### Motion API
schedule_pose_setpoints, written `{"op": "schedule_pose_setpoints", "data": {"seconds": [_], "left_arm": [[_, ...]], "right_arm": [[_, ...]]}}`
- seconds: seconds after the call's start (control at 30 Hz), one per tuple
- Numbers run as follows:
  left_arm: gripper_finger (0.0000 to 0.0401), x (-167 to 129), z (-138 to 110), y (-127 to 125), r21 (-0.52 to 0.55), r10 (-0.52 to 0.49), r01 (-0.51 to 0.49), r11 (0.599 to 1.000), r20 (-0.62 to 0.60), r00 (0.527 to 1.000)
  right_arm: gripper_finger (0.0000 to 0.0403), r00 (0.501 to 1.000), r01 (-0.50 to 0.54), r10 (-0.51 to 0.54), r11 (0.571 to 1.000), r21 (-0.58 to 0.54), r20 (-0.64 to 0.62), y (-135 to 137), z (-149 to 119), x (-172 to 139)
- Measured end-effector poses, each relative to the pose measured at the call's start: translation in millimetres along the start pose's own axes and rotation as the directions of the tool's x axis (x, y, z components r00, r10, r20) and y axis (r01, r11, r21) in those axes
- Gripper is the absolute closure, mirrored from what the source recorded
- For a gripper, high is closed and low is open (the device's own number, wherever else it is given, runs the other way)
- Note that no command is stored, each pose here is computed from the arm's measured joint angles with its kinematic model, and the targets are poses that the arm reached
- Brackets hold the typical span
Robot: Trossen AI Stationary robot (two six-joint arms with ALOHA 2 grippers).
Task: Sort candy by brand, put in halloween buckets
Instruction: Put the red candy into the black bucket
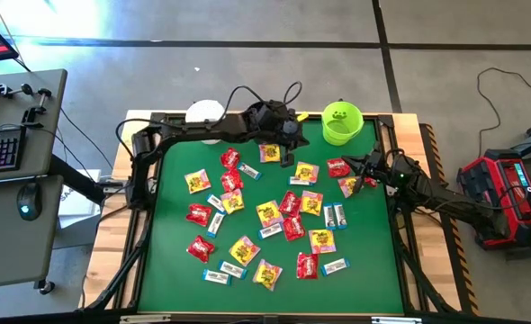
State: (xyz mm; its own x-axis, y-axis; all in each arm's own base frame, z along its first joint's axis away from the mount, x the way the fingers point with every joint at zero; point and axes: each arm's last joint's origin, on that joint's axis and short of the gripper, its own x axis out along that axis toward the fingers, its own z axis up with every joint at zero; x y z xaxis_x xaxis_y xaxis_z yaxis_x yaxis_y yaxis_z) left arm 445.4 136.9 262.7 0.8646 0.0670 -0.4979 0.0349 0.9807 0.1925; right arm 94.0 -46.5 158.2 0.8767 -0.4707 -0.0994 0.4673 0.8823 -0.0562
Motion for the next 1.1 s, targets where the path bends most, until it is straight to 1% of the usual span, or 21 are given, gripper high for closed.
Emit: {"op": "schedule_pose_setpoints", "data": {"seconds": [0.5,0.83,1.0,1.1], "left_arm": [[0.0401,7.4,3.1,-41.4,0.026,-0.102,0.104,0.994,-0.07,0.992],[0.0401,10.2,11.8,-72.6,0.062,-0.159,0.163,0.985,-0.061,0.985],[0.0401,10.6,14.0,-81.1,0.07,-0.173,0.177,0.982,-0.06,0.983],[0.0401,10.6,14.4,-82.7,0.05,-0.176,0.179,0.983,-0.06,0.983]], "right_arm": [[0.0403,1.0,0.0,0.0,1.0,0.0,0.0,0.0,0.0,0.0],[0.0403,1.0,0.0,0.0,1.0,0.0,-0.001,0.0,-0.1,0.0],[0.0403,1.0,0.0,0.0,1.0,0.0,-0.001,0.0,-0.1,0.0],[0.0403,1.0,0.0,0.0,1.0,0.0,-0.001,0.0,-0.1,0.0]]}}
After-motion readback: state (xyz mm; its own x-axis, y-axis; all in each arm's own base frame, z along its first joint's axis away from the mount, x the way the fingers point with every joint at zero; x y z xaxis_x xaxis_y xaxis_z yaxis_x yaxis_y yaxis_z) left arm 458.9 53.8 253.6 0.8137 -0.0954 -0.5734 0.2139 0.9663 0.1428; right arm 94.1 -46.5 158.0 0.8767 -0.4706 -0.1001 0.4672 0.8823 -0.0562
